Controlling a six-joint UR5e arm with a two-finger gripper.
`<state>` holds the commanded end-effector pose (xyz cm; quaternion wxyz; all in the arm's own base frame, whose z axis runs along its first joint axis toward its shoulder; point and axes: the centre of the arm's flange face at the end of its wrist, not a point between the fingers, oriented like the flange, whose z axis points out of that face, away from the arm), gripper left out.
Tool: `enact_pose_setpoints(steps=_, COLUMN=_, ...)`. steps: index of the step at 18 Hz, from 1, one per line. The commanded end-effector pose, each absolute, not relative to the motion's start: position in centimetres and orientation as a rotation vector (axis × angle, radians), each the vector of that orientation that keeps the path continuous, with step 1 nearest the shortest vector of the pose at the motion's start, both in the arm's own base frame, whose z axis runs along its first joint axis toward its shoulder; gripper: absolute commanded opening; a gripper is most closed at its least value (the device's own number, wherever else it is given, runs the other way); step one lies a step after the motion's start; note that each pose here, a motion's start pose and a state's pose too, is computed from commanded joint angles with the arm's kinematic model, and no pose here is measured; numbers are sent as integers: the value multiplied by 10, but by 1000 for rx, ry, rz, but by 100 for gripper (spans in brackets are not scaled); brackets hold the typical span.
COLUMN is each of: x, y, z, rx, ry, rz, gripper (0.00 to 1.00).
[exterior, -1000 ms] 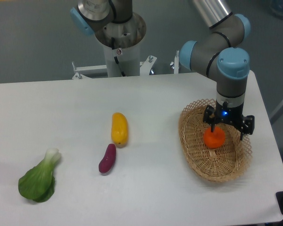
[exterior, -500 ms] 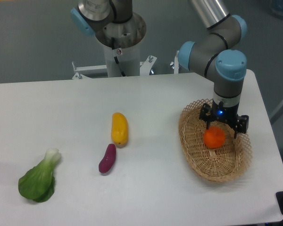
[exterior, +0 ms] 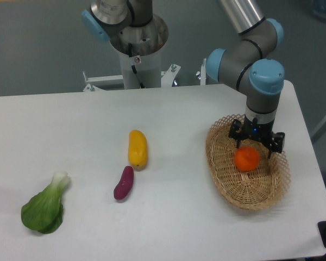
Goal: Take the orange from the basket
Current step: 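Lower the open gripper around the orange in the basket, then close the gripper fingers on the orange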
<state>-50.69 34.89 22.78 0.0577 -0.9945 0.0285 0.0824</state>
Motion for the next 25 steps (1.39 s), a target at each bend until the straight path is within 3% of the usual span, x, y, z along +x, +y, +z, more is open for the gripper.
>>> enact_pose_setpoints(steps=20, x=-507, y=366, z=207, rx=-3020, ry=127, rz=238, gripper=100)
enact_pose_setpoints(steps=25, x=-510, y=366, z=210, rx=-3017, ry=137, rz=247, gripper=74)
